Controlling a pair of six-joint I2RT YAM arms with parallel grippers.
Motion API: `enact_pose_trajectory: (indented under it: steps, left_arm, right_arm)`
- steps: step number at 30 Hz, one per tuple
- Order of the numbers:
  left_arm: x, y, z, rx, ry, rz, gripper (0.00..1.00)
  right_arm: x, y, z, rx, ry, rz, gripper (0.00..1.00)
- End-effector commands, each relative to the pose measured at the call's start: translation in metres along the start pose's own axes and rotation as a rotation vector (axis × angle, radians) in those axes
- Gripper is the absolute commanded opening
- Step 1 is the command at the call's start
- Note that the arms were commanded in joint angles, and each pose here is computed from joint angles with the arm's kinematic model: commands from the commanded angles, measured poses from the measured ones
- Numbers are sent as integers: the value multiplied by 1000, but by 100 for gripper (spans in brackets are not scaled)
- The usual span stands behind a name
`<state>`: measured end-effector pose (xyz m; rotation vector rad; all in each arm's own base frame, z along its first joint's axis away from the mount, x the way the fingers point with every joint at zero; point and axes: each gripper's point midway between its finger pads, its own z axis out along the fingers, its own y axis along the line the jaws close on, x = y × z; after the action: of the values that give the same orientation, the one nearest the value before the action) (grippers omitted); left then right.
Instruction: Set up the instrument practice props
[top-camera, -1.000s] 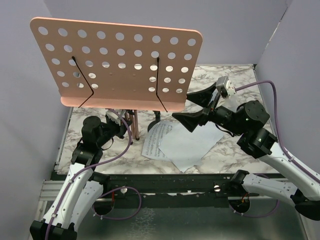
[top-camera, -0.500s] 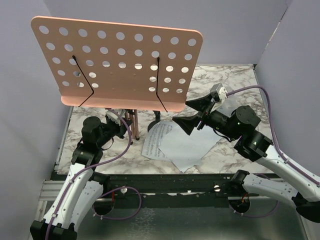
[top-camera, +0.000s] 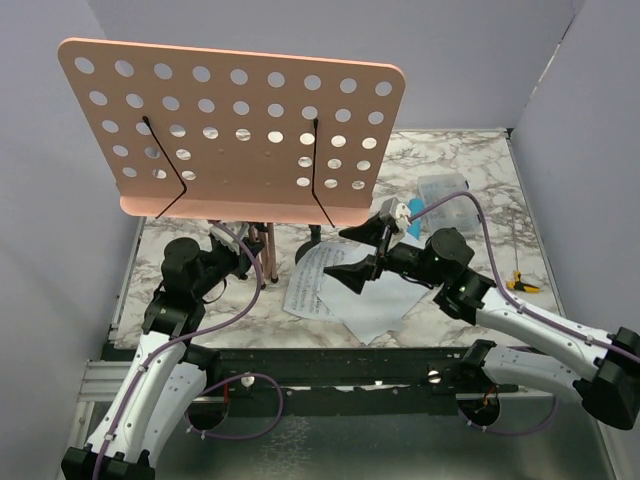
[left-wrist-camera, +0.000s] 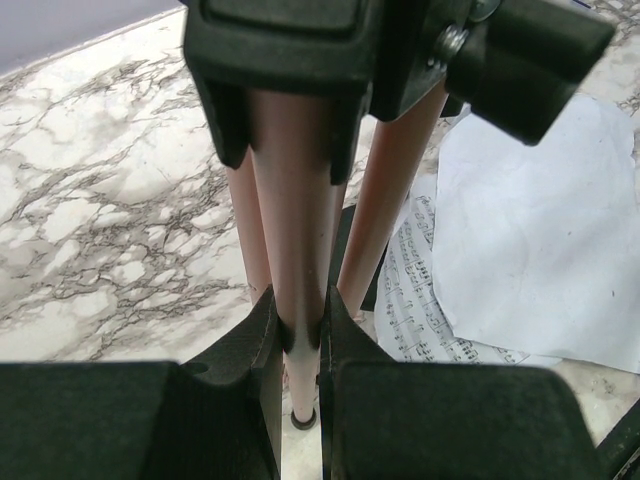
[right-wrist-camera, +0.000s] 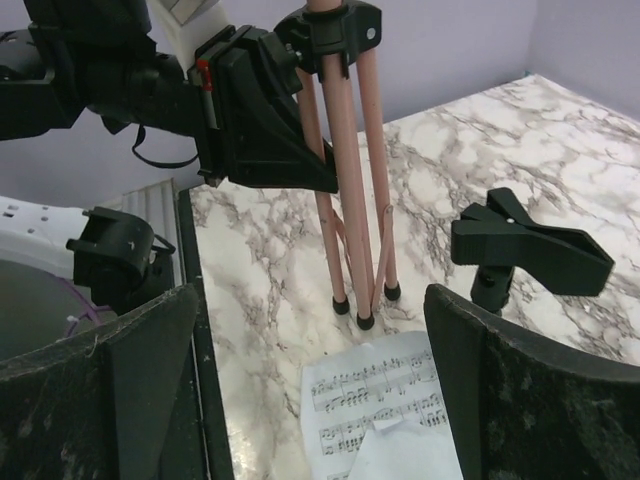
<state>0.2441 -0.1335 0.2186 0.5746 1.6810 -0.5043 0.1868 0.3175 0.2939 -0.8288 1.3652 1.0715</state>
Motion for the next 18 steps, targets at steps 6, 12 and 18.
enact_pose_trajectory:
  steps: [6,12,18]
  left_arm:
    - [-6,-14,-3,66,-36,-28,0]
    - [-6,-15,-4,70,-39,-35,0]
    - [-6,-17,-5,72,-47,-32,0]
  right_arm:
    - [-12,22,39,-222,-138,-8,100]
    - [-21,30,69,-342,-168,43,97]
    - [-41,27,82,-355,-255,58,95]
